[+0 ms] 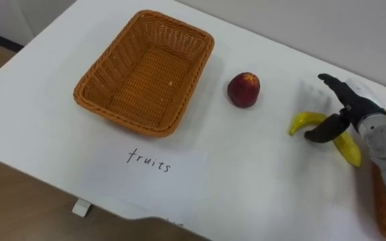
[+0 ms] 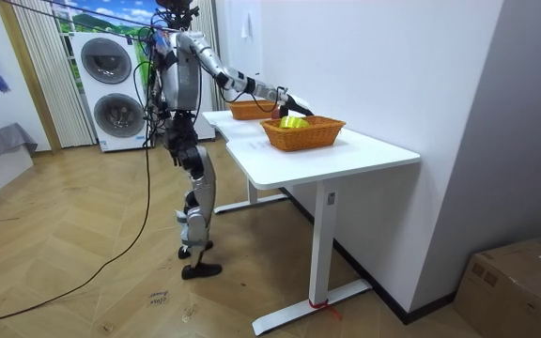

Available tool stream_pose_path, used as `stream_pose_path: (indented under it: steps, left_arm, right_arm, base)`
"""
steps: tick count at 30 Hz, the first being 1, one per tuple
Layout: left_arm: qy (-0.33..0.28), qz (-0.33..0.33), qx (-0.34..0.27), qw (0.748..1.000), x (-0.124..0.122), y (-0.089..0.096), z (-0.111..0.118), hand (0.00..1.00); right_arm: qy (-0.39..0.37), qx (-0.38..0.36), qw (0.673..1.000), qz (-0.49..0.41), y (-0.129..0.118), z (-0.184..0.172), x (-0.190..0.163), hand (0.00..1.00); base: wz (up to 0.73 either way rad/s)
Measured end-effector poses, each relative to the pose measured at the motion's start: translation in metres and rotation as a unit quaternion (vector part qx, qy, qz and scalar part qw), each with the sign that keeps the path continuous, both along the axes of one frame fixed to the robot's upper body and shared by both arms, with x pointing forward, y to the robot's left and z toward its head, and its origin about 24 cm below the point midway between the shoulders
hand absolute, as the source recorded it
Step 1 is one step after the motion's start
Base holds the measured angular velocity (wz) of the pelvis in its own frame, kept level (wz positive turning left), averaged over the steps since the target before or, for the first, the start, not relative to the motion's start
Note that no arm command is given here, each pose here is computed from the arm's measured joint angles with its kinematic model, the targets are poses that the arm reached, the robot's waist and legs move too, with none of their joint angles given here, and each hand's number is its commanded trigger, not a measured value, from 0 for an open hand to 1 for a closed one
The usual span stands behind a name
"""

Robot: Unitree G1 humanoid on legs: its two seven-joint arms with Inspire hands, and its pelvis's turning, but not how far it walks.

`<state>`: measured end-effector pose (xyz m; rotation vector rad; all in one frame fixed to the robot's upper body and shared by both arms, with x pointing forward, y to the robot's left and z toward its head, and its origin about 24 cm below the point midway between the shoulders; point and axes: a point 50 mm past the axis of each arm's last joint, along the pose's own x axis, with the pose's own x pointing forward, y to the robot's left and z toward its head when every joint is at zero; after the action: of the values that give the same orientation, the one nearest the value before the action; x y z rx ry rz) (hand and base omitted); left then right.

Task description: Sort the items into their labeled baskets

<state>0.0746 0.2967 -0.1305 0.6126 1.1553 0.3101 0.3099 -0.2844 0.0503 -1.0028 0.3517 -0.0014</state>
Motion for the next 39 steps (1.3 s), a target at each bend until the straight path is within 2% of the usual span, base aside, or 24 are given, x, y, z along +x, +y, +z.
stream_pose_path:
  steps: [15,21,39]
  left_arm:
    - [0.010,-0.016,-0.005,1.000,0.000,-0.006,-0.003,0.00]
    - [-0.007,0.011,-0.020,1.000,0.005,-0.005,-0.003,0.00]
    - [-0.006,-0.014,-0.019,1.000,0.015,-0.006,-0.001,0.00]
  right_arm:
    - [0.014,-0.043,0.999,-0.009,-0.002,0.000,0.015,0.00]
    - [0.032,-0.047,0.998,-0.018,-0.006,-0.002,0.018,0.00]
    - [0.074,-0.074,0.994,-0.004,-0.004,-0.006,0.019,0.00]
  base:
    - [-0.01]
    - [0.00]
    - [-0.01]
